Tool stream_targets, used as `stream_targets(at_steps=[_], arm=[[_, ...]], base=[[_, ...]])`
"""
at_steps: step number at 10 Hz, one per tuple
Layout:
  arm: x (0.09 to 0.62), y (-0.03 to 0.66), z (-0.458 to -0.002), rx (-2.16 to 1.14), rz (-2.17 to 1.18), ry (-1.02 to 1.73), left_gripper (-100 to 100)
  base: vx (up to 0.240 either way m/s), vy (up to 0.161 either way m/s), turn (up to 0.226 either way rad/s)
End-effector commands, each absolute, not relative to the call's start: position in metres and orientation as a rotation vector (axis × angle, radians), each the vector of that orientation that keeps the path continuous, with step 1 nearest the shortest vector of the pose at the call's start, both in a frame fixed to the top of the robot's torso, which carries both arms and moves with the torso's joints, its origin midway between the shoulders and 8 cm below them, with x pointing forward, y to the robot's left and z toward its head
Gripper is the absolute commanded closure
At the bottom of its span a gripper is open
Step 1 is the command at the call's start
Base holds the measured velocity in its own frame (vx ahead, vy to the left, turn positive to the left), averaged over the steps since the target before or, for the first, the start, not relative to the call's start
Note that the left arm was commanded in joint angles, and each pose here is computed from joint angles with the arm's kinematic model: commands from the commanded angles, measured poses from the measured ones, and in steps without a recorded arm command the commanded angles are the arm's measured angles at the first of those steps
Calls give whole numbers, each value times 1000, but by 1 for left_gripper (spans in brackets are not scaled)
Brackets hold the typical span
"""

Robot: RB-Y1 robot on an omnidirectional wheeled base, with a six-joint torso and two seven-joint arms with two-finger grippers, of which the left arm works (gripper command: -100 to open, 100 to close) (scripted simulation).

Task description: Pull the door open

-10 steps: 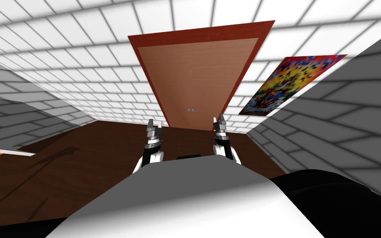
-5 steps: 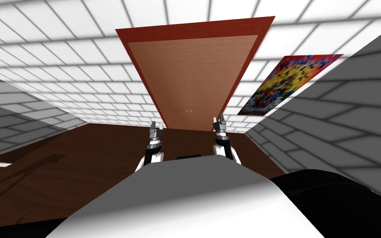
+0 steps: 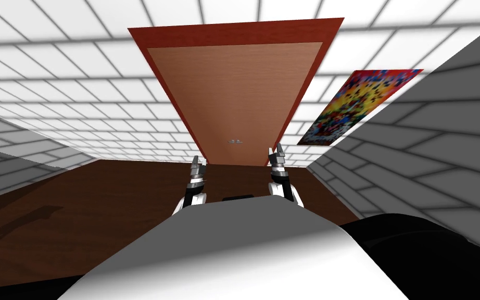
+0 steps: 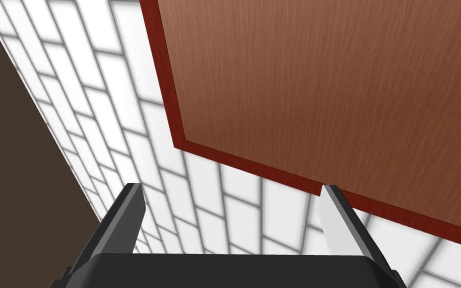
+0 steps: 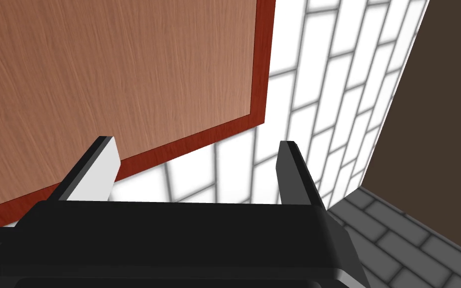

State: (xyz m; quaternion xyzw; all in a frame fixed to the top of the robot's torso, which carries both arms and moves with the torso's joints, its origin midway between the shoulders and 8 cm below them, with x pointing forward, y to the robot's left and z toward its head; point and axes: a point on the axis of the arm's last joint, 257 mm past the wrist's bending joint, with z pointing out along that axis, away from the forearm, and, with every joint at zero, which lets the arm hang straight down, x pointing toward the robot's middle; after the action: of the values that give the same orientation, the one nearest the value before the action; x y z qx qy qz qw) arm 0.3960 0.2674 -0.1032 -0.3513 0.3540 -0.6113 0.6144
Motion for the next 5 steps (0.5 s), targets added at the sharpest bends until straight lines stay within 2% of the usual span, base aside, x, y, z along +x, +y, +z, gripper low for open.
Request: stream_targets(at_steps=[1, 5], arm=[[401, 271, -116, -827, -1403, 831, -100], [406, 280, -147, -870, -1384, 868, -100]], base=[[103, -34, -77], [103, -42, -69]])
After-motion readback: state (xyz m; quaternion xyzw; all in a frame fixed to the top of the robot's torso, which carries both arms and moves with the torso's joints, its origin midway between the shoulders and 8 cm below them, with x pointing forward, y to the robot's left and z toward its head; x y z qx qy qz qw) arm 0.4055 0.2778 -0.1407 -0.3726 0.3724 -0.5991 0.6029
